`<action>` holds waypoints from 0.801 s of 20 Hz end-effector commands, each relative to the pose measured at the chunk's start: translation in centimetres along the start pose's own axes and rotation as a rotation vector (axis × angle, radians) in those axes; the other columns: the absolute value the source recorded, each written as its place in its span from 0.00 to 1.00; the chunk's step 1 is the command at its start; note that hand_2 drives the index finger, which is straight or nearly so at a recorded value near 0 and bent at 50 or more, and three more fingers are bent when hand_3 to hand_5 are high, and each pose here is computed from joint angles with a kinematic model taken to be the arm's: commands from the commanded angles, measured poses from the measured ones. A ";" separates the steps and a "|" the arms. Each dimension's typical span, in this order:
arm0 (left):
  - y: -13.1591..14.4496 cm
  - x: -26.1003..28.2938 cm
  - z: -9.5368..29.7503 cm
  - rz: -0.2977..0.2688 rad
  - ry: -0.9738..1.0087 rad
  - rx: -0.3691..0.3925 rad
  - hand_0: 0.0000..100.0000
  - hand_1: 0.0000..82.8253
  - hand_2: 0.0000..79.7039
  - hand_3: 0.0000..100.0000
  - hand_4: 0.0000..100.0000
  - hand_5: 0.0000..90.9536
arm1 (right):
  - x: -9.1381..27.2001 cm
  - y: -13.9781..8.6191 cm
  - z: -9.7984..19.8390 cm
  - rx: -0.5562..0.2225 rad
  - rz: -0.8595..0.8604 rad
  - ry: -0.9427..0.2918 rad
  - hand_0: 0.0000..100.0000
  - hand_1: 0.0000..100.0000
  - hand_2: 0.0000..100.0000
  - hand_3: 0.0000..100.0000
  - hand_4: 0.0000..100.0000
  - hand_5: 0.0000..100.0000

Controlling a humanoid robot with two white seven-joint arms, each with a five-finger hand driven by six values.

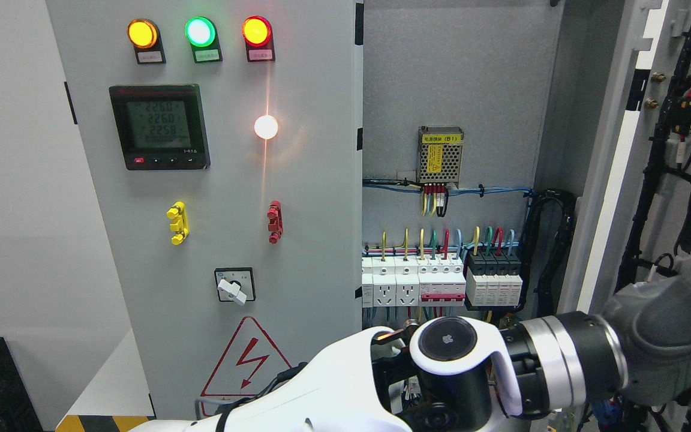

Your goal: Open door with both hands

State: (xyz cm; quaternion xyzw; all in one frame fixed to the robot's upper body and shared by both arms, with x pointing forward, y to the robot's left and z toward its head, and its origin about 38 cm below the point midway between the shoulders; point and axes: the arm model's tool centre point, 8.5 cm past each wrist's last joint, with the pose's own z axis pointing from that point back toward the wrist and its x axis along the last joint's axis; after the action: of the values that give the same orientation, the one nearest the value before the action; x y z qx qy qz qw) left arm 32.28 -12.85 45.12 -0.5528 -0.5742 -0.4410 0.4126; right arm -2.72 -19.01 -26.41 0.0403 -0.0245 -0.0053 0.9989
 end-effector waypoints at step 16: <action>3.5 -4.3 21.9 0.085 0.093 0.317 0.00 0.00 0.00 0.00 0.00 0.00 | 0.0 0.0 0.0 0.001 0.012 0.001 0.19 0.00 0.00 0.00 0.00 0.00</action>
State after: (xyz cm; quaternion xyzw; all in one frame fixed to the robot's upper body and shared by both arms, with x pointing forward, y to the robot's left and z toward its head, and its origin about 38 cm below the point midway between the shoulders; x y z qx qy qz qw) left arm 35.50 -1.34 39.08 -0.5396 -0.5823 -0.3755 0.4783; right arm -2.71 -19.01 -26.41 0.0403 -0.0246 -0.0053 0.9989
